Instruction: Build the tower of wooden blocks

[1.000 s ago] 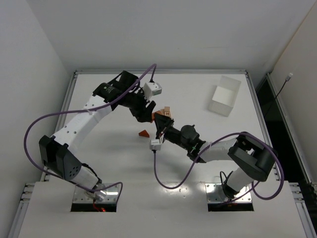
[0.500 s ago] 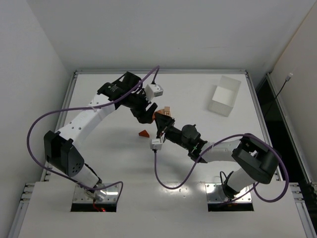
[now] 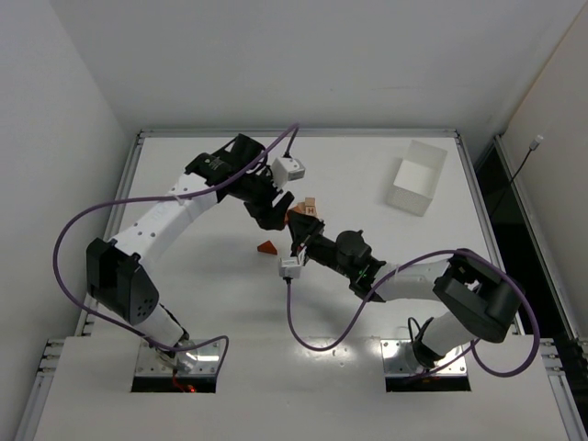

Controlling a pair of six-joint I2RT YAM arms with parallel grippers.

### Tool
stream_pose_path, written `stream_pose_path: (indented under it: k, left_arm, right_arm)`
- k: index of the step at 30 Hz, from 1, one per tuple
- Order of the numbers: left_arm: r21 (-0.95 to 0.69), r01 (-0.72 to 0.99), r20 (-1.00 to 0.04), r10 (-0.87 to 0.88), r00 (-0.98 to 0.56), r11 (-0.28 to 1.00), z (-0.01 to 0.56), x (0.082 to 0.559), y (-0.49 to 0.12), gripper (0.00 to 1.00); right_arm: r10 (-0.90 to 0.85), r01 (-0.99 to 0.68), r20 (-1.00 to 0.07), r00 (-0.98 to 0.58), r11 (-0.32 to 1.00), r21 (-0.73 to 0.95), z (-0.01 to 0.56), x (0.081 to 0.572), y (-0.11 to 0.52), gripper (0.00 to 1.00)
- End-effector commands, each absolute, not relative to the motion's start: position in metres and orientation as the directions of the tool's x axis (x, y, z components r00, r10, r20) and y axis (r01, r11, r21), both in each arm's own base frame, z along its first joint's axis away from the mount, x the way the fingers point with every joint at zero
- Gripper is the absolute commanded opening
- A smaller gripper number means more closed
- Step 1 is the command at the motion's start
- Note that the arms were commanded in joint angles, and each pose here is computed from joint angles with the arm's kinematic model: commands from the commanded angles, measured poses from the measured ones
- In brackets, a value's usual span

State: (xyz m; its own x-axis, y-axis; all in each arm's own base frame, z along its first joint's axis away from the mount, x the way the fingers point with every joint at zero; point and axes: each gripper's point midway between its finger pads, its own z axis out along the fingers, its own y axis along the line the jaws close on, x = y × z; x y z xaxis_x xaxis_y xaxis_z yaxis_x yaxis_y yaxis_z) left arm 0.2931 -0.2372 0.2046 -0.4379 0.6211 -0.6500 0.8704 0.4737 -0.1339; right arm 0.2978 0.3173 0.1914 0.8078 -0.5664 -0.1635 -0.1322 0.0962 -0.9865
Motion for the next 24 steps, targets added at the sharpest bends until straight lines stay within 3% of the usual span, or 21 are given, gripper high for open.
stream_pose_path:
  k: [1, 6, 24]
  left_arm:
    - [-0.113, 0.895, -0.687, 0.616, -0.384, 0.432, 0.214, 0.296, -0.249, 0.62]
    - [-0.101, 0.897, -0.69, 0.619, -0.374, 0.43, 0.217, 0.296, -0.251, 0.73]
    - [-0.077, 0.888, -0.675, 0.631, -0.382, 0.454, 0.21, 0.303, -0.247, 0.73]
  right_arm:
    - [-0.54, -0.102, -0.182, 0.822, 0.174, -0.979, 0.223, 0.299, 0.324, 0.0]
    - [-0.54, -0.101, -0.181, 0.822, 0.176, -0.979, 0.222, 0.299, 0.325, 0.0]
    - [-0.53, -0.122, -0.201, 0.824, 0.18, -0.976, 0.222, 0.286, 0.318, 0.0]
